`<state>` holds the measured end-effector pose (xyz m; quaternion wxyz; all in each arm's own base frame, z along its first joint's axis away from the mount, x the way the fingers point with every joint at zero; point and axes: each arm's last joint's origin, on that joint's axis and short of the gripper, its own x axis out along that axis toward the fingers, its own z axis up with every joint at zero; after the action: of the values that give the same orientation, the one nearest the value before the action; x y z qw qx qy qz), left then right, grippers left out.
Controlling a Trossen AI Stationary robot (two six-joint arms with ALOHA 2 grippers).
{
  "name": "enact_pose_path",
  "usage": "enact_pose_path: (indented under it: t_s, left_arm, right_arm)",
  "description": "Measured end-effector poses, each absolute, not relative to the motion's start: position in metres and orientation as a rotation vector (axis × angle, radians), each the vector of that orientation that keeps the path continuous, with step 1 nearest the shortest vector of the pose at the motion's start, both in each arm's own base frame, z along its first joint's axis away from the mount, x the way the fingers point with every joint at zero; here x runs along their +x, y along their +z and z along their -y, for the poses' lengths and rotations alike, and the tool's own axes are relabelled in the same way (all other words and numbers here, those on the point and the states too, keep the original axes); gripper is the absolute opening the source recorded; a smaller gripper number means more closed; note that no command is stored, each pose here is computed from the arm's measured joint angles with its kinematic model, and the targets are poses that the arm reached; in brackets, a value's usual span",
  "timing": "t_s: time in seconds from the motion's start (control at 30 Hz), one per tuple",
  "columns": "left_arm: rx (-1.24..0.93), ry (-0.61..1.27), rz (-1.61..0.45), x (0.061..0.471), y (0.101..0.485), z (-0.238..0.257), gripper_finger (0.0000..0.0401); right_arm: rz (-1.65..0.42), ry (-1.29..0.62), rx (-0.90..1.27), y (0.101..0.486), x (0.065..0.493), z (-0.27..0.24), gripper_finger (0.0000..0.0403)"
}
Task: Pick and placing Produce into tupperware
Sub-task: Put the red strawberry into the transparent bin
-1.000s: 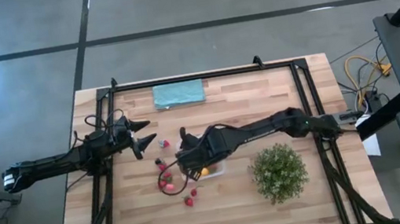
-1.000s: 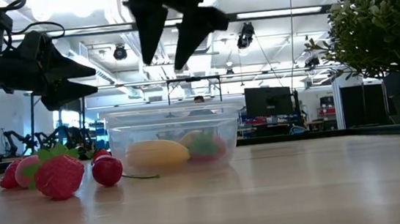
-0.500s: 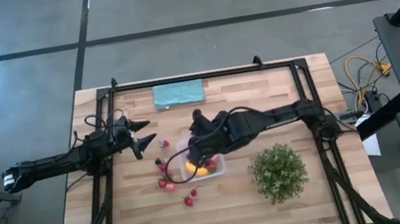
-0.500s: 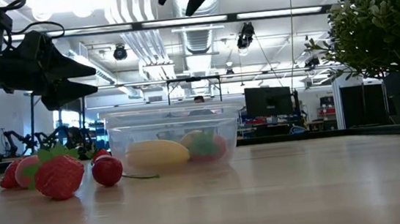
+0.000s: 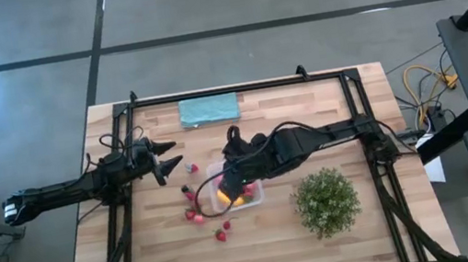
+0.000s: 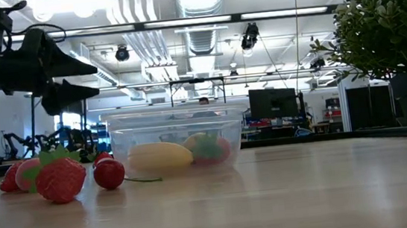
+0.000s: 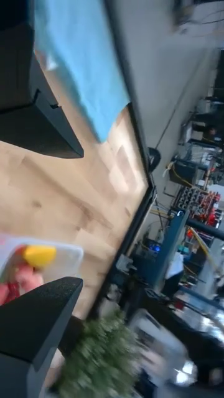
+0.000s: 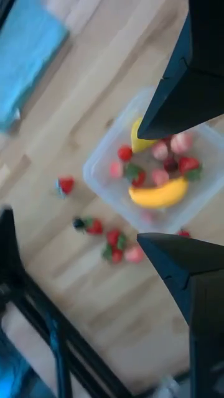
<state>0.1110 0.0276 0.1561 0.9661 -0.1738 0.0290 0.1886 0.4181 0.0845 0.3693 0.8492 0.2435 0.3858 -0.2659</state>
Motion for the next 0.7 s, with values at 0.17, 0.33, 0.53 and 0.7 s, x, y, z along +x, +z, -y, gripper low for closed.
enact_pose_path:
  t_s: [0.17,0.33,0.53,0.7]
  left_arm:
    - [-0.635,0.347,-0.018,0.111,0.156,-0.026,0.0314]
    - [-0.722,0.334,-0.007,0.112,0.156,-0.026,0.0314]
    - [-0.617,-0.013,-0.042,0.114,0.168,-0.017,0.0314]
    - [-0.506,-0.037,-0.144,0.115,0.188,-0.016,0.0314]
  right_arm:
    - [-0.768,-0.497,0.506,0.373,0.423,-0.09,0.0245]
    - [-0.751,-0.462,0.461,0.375,0.425,-0.09,0.0246]
    - [-0.71,-0.356,0.44,0.381,0.432,-0.09,0.0247]
    - [-0.609,-0.037,0.415,0.396,0.447,-0.086,0.0244]
